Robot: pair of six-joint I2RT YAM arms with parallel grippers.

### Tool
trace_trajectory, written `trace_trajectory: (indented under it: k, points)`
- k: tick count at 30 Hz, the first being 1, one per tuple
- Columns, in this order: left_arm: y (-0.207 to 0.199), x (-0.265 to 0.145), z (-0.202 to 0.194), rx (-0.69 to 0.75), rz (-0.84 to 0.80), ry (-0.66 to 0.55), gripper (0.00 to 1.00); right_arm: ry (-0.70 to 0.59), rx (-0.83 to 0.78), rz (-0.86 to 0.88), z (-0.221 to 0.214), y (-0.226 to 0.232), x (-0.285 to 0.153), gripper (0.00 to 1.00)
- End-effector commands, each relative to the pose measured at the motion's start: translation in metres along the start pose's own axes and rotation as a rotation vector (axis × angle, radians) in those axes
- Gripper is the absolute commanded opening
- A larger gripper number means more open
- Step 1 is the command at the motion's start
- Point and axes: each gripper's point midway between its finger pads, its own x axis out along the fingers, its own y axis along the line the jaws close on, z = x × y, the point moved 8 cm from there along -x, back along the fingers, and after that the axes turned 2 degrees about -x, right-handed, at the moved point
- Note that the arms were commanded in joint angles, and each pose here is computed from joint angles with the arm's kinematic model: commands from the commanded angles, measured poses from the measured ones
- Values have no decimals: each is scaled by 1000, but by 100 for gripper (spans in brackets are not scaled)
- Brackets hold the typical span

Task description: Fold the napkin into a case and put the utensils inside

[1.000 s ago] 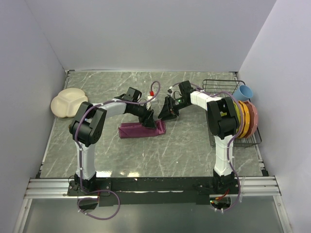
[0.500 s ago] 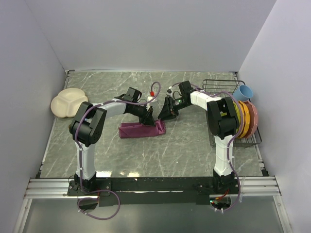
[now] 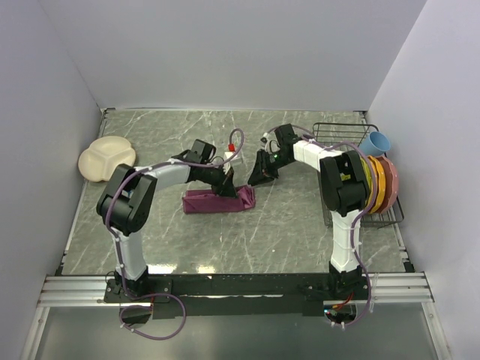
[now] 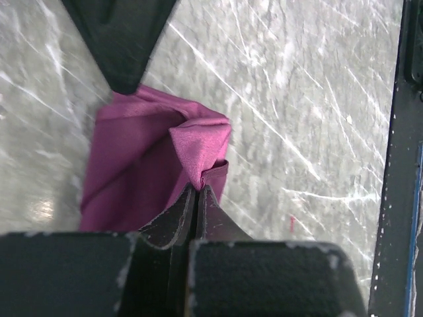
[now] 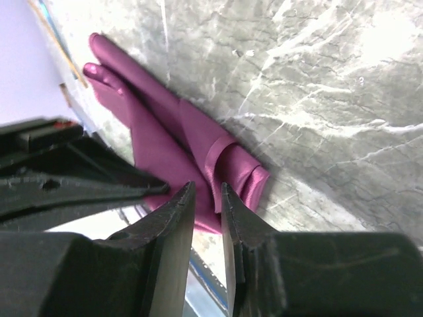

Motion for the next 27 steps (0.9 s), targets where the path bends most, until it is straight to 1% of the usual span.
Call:
trace_trajectory:
  k: [1, 4, 6, 14, 16, 19, 20, 24, 25, 27]
  points:
    - [-19, -1, 13, 37, 31, -56, 1, -27, -88, -49, 1, 28, -6, 29]
    - [-23, 3, 6, -5, 49, -45, 1, 11, -138, -85, -7, 30, 5, 28]
    - [-24, 4, 1, -60, 55, -39, 1, 22, -147, -102, -9, 29, 9, 28]
    - [-27, 7, -10, -199, 62, -30, 1, 60, -188, -184, -15, 15, 19, 28]
    - [-27, 9, -10, -268, 65, -25, 1, 60, -204, -204, -16, 12, 18, 26]
    - [-22, 8, -13, -340, 68, -23, 1, 62, -221, -220, -18, 10, 16, 21]
    - [-20, 7, -12, -360, 68, -25, 1, 65, -223, -224, -19, 9, 16, 17]
    - [-4, 5, -18, -473, 76, -16, 1, 72, -228, -218, -22, 8, 16, 9]
    - [-2, 5, -18, -500, 67, -17, 1, 78, -227, -211, -22, 9, 16, 4]
    - [7, 4, -18, -536, 74, -19, 1, 79, -230, -208, -22, 10, 16, 3]
